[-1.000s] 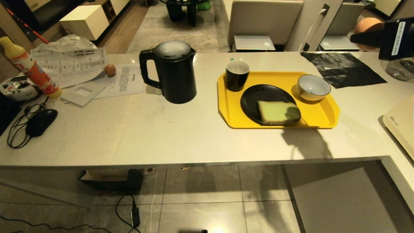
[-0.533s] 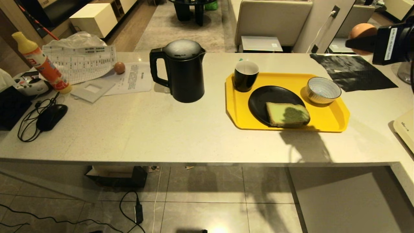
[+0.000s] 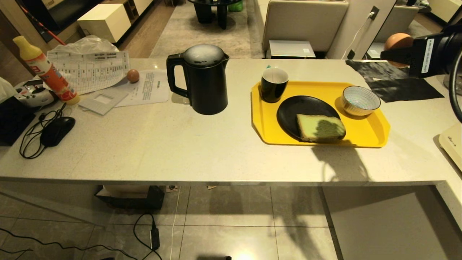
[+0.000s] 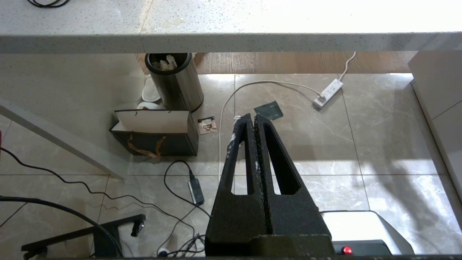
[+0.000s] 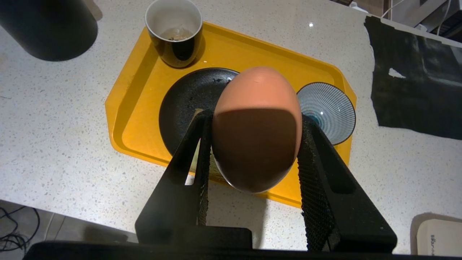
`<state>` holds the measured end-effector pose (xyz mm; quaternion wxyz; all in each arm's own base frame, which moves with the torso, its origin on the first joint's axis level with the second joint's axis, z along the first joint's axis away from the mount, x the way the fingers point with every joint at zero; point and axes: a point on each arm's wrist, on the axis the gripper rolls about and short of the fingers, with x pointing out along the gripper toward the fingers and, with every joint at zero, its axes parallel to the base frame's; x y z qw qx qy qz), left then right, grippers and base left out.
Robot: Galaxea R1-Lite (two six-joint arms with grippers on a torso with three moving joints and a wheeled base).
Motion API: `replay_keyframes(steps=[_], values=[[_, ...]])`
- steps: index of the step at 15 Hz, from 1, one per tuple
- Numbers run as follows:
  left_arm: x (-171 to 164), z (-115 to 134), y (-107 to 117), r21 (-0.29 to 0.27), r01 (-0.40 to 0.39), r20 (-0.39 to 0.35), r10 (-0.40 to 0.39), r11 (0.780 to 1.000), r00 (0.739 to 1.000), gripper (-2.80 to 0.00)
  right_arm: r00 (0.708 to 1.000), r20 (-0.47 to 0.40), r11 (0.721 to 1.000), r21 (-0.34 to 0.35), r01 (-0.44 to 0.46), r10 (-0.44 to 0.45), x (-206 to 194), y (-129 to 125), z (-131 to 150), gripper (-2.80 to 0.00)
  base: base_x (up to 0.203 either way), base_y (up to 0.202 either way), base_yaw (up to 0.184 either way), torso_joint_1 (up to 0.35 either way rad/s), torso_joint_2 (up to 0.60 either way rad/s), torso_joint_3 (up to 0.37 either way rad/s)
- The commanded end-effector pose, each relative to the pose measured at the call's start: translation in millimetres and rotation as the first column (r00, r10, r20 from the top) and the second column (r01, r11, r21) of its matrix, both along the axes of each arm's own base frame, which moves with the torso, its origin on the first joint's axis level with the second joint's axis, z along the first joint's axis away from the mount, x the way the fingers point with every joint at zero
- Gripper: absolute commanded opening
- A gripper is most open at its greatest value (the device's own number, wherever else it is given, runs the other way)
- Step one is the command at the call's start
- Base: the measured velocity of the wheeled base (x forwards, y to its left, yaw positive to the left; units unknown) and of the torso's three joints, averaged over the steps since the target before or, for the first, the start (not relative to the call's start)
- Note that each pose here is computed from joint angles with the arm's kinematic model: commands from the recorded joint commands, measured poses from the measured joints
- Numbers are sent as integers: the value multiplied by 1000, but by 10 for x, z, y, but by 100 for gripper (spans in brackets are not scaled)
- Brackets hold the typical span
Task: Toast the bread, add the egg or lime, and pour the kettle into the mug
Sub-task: Put the egg in the bowl
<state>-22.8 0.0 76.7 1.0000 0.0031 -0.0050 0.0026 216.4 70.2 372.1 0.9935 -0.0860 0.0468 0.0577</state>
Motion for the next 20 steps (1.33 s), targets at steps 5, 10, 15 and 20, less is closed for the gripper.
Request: replay_keyframes(steps=[5,10,15,20], values=[[1,-1,0,0,-1,-1,1,1000,1000,-280,1000,-28,1000,-8,-2,2,108,41,-64,-280,0,0,0,0,0,0],[1,-1,0,0,0,-1,0,1000,1000,-280,1000,15,1000,7,-7,7,179,67,-45,-280,0,0,0,0,0,0],[0,2,0,0,0,0,0,1000,1000,-280,999,32,1000,13,-15,14,176,68,-27,-280,0,0,0,0,0,0],[1,-1,1,1,-1,-1,1,1000,1000,-280,1000,24,1000,10,-16,15,203,78,-46,-280,0,0,0,0,0,0]])
